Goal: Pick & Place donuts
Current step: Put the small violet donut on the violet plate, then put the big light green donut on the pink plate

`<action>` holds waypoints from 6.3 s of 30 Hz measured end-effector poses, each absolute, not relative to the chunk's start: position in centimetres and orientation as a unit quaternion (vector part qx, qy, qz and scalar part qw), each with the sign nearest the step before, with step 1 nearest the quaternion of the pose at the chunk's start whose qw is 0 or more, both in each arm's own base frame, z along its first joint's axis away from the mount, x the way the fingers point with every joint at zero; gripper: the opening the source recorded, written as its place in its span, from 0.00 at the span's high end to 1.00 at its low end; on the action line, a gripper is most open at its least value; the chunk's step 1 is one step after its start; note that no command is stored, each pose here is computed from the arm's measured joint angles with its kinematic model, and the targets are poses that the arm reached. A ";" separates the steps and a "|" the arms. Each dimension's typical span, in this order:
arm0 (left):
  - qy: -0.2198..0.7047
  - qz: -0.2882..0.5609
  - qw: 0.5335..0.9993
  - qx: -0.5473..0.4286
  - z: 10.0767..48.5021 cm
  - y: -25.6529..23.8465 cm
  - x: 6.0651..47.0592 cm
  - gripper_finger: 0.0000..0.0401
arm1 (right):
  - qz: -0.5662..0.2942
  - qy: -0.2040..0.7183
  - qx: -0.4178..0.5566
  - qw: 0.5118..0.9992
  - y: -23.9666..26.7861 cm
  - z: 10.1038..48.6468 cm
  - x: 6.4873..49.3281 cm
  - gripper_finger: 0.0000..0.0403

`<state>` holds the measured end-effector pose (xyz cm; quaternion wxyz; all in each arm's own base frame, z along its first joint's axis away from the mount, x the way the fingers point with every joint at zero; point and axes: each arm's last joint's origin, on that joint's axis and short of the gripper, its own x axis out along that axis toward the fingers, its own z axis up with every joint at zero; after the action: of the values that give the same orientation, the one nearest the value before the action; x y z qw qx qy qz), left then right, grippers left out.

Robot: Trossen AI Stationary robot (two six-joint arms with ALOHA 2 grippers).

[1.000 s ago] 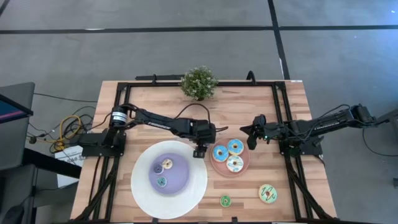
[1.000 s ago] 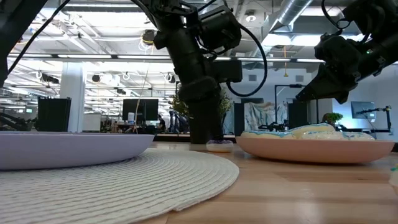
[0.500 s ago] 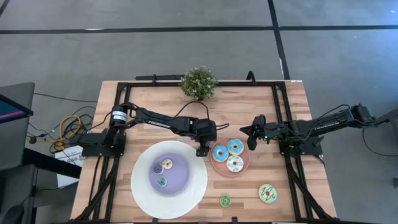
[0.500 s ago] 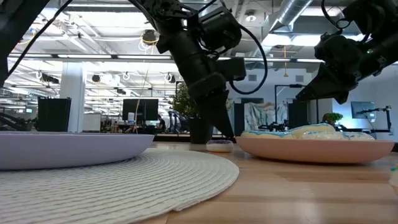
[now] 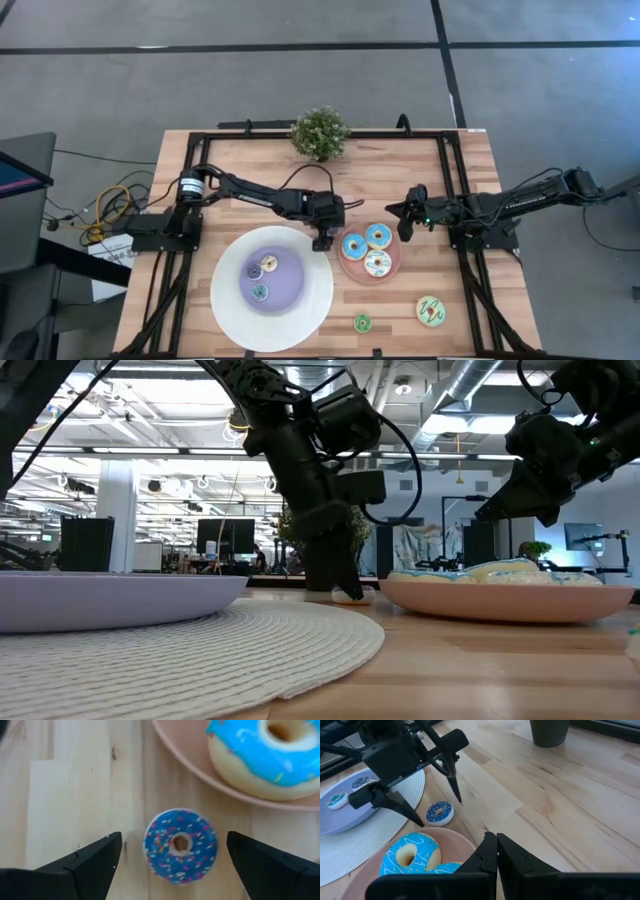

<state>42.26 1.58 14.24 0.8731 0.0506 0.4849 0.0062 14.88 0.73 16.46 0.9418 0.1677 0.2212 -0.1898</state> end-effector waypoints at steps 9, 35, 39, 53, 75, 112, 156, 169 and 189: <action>0.483 -0.002 0.873 0.058 14.0 1.6 42.4 0.23 | -0.189 0.221 0.168 0.942 0.7 16.5 14.9 1.00; 0.498 -0.002 0.866 0.042 14.3 1.8 41.8 0.51 | -0.189 0.218 0.169 0.942 0.7 16.5 14.9 1.00; 0.484 0.003 0.874 0.039 16.7 1.8 41.2 0.53 | -0.189 0.219 0.169 0.942 0.7 16.5 14.9 1.00; 0.544 0.076 0.833 -0.057 18.9 -3.7 33.1 0.55 | -0.189 0.219 0.169 0.942 0.7 16.5 14.9 1.00; 0.535 0.089 0.838 -0.050 17.6 -11.3 28.6 0.56 | -0.188 0.214 0.170 0.943 0.7 16.6 15.0 1.00; 0.504 0.117 0.855 -0.028 18.5 -9.8 29.8 0.26 | -0.188 0.215 0.170 0.943 0.7 16.6 14.9 1.00; 0.148 0.075 0.983 0.074 19.5 -1.5 19.4 1.00 | -0.192 0.202 0.186 0.942 0.7 16.8 15.1 1.00; 0.126 0.134 0.982 0.040 17.2 0.3 15.5 1.00 | -0.213 0.312 0.235 0.896 3.8 19.1 16.5 1.00; 0.146 0.116 0.982 0.023 15.6 0.2 15.1 1.00 | -0.296 0.569 0.381 0.666 14.6 19.2 16.0 1.00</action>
<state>15.12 0.19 15.60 0.9822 0.0232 0.1461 0.1159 15.99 14.60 19.22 0.6657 0.3807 0.5694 -0.2961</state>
